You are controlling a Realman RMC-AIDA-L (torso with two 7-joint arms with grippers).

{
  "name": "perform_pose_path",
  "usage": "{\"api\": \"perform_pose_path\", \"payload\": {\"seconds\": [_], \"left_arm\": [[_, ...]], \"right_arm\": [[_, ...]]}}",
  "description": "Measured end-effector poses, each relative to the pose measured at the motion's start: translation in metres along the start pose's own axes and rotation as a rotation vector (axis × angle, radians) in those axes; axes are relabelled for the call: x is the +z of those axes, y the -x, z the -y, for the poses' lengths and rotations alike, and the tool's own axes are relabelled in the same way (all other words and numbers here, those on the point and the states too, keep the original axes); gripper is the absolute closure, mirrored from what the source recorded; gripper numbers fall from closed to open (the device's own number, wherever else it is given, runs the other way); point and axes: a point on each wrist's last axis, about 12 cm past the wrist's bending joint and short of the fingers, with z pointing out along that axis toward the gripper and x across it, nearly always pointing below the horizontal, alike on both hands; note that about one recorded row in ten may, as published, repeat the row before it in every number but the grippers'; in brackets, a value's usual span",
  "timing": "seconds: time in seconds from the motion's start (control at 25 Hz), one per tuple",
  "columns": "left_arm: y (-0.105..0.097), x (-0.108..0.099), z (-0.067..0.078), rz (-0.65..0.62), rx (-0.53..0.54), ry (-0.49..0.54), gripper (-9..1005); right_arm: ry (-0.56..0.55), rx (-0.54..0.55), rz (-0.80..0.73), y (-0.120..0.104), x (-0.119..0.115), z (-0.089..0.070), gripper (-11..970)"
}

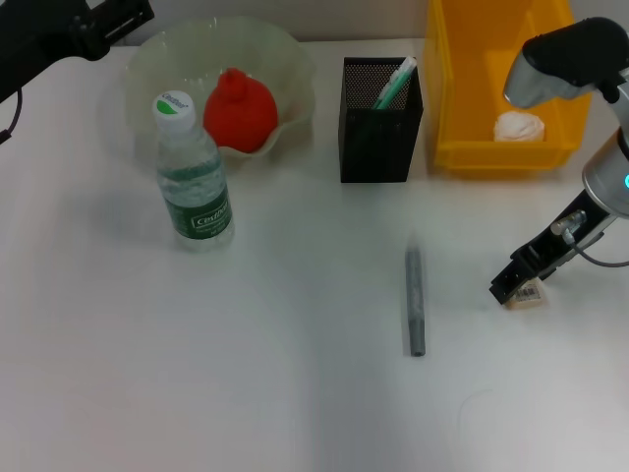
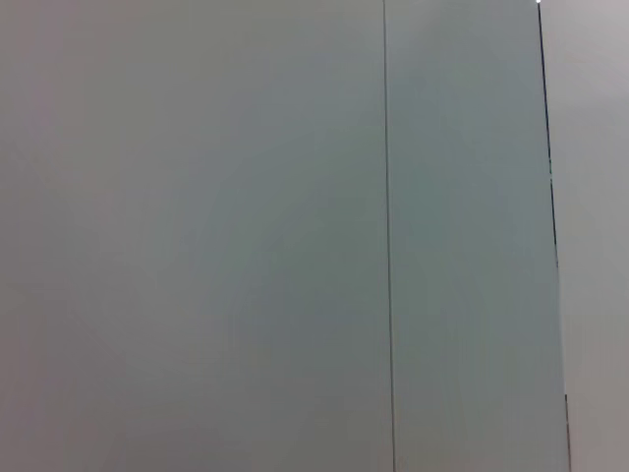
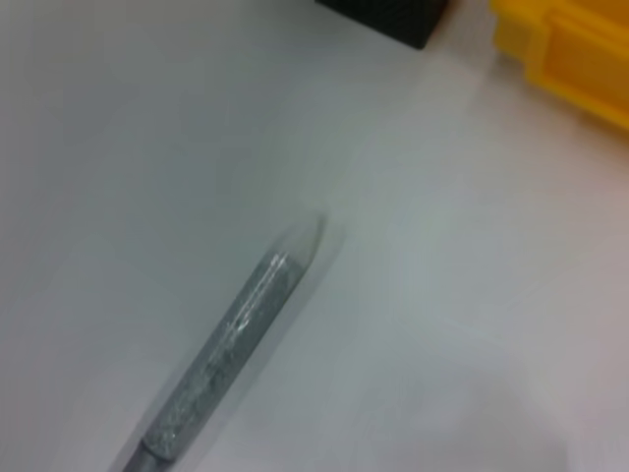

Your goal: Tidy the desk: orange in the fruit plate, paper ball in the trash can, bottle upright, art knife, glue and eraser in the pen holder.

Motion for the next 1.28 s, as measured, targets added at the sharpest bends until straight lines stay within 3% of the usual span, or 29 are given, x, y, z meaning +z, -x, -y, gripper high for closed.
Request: {"api": "perform_pose_path", "payload": {"seconds": [0.72,1.12,1.24,1.28], "left_arm": [[-0.003,-0.008,0.000,-0.002,0.002,0.016,254],[-0.002,-0.008,0.000,0.003,0.002,0.020,254],[-0.002,-0.008,0.000,0.004,0.004,0.021,254],[-0.002,-0.008,0.000,0.005,0.006,0.022,254]], "right_arm": [[-0.034,-0.039,-0.060,0.005,0.009,-0.009,294],[-0.036,-0.041,-0.059,0.008,0.008,-0.010,351],[-0.036,-0.031,-0.061,0.007,0.008,-0.010,517],[-0.037,-0.027,-0.062,0.007,0.008,-0.009,517]]}}
